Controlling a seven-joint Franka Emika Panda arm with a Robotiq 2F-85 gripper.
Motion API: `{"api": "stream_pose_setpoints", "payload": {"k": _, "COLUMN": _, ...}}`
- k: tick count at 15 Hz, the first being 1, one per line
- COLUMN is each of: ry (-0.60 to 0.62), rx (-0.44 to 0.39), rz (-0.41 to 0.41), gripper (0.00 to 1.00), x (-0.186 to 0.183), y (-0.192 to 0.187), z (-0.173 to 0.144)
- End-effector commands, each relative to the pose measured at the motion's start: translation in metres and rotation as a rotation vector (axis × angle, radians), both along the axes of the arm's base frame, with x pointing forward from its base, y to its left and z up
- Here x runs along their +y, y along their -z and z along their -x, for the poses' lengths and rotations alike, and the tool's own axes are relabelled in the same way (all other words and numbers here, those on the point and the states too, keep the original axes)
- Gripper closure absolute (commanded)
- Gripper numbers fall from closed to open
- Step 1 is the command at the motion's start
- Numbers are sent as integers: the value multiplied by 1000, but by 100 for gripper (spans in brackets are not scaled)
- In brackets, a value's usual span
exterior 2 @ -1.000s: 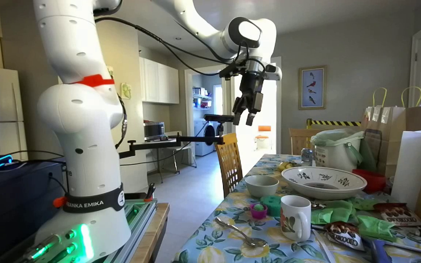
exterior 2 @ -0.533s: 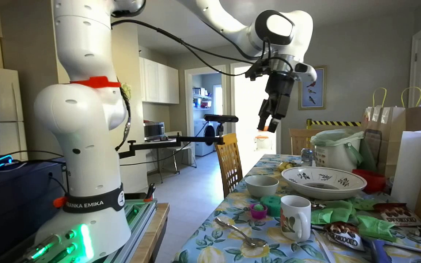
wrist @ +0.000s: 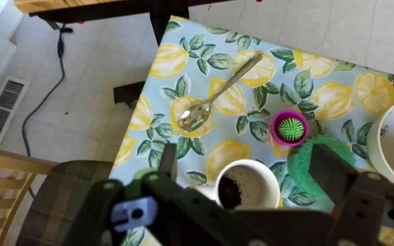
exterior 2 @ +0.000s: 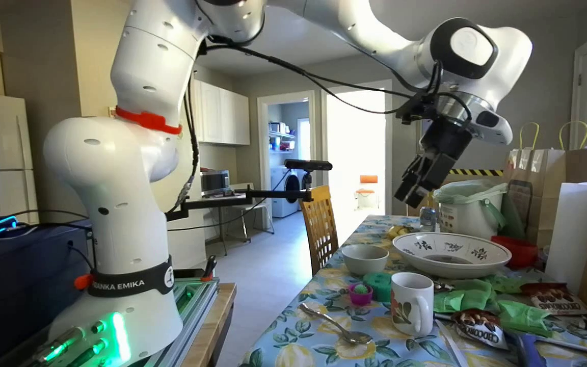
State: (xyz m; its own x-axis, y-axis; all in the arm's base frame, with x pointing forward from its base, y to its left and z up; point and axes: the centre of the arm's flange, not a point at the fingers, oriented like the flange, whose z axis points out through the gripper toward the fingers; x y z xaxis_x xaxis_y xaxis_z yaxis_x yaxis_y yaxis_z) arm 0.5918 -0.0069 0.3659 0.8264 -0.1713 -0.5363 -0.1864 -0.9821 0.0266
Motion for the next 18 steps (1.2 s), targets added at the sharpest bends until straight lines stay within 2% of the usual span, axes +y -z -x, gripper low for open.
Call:
{"api": "stream_pose_setpoints", "payload": {"k": 1, "ry": 96, "rx": 107, "rz": -30, "gripper": 0, "x": -22, "y": 19, "z": -53}}
{"api": "stream_pose_setpoints", "payload": {"k": 6, "ry": 189, "rx": 163, "rz": -34, "gripper": 0, "x": -64, "y": 45, "z": -68}}
{"api": "stream_pose_setpoints", "payload": {"k": 9, "ry": 224, "rx": 160, "rz": -45, "gripper": 0, "x": -78, "y": 60, "z": -68}}
{"api": "stream_pose_setpoints", "payload": {"k": 11, "ry": 250, "rx": 137, "rz": -64, "gripper": 0, "x": -81, "y": 75, "z": -67}}
{"api": "stream_pose_setpoints", "payload": {"k": 12, "ry": 208, "rx": 146, "rz": -45, "gripper": 0, "x": -79, "y": 67, "z": -51}}
{"api": "stream_pose_setpoints", "payload": {"k": 18, "ry": 208, "rx": 149, "rz": -44, "gripper": 0, "x": -79, "y": 71, "z": -51}}
